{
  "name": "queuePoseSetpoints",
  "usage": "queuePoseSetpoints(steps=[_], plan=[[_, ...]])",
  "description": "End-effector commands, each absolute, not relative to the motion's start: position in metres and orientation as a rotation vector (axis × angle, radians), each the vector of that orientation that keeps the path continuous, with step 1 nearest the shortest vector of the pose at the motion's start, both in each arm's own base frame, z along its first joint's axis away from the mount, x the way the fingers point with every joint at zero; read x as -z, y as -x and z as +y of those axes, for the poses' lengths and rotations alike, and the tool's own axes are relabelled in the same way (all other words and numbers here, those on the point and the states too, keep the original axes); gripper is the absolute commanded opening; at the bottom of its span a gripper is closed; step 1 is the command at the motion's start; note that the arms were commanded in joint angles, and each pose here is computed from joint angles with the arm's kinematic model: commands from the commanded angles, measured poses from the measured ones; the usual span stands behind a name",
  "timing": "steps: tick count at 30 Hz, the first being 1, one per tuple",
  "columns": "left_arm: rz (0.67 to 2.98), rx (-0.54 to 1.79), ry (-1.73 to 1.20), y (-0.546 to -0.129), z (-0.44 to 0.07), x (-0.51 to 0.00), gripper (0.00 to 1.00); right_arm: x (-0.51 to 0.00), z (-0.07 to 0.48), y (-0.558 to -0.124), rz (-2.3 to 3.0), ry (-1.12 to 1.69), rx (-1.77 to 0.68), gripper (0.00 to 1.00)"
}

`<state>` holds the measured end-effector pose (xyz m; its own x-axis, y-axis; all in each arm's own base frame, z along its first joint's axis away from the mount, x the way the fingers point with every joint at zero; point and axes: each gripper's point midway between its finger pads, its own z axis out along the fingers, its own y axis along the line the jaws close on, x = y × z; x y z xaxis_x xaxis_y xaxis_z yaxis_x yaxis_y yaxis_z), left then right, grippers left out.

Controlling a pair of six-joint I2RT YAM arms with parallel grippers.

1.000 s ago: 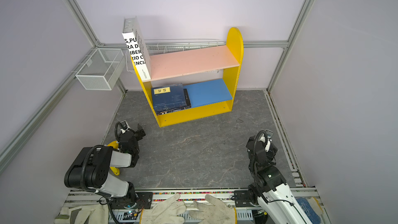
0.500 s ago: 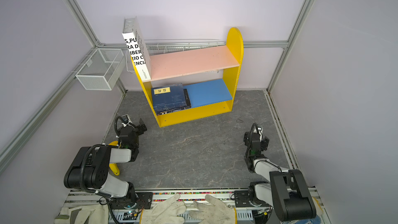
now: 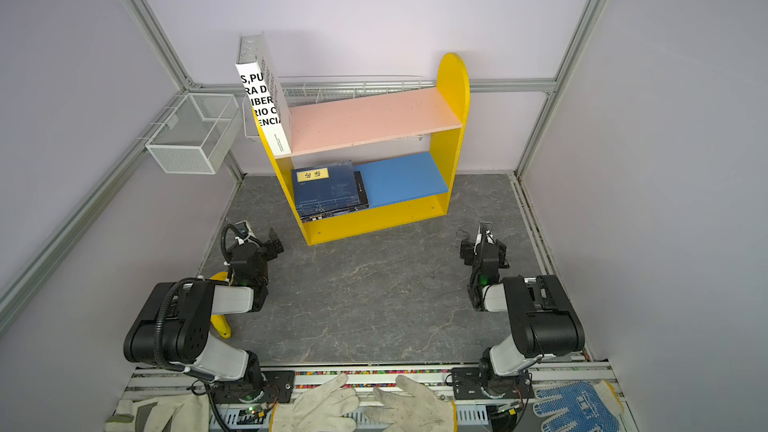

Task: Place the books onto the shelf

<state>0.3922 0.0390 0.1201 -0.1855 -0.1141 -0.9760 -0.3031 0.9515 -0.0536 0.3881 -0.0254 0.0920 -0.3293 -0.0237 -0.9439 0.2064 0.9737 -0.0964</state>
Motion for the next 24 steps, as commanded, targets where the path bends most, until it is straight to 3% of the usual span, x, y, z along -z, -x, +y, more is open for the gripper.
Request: queuePoseSetpoints(steps=[1, 24], plan=[[1.758, -0.187, 0.305, -0.3926, 0.0407, -0.1196, 0.99, -0.0960, -0.0251, -0.3906, 1.885, -0.122, 0.216, 0.89], [1.770, -0.205, 0.287, -0.3953, 0.0368, -0.1190, 0.99, -0.0954, -0.0249, -0.3900, 1.894, -0.120, 0.215, 0.89]])
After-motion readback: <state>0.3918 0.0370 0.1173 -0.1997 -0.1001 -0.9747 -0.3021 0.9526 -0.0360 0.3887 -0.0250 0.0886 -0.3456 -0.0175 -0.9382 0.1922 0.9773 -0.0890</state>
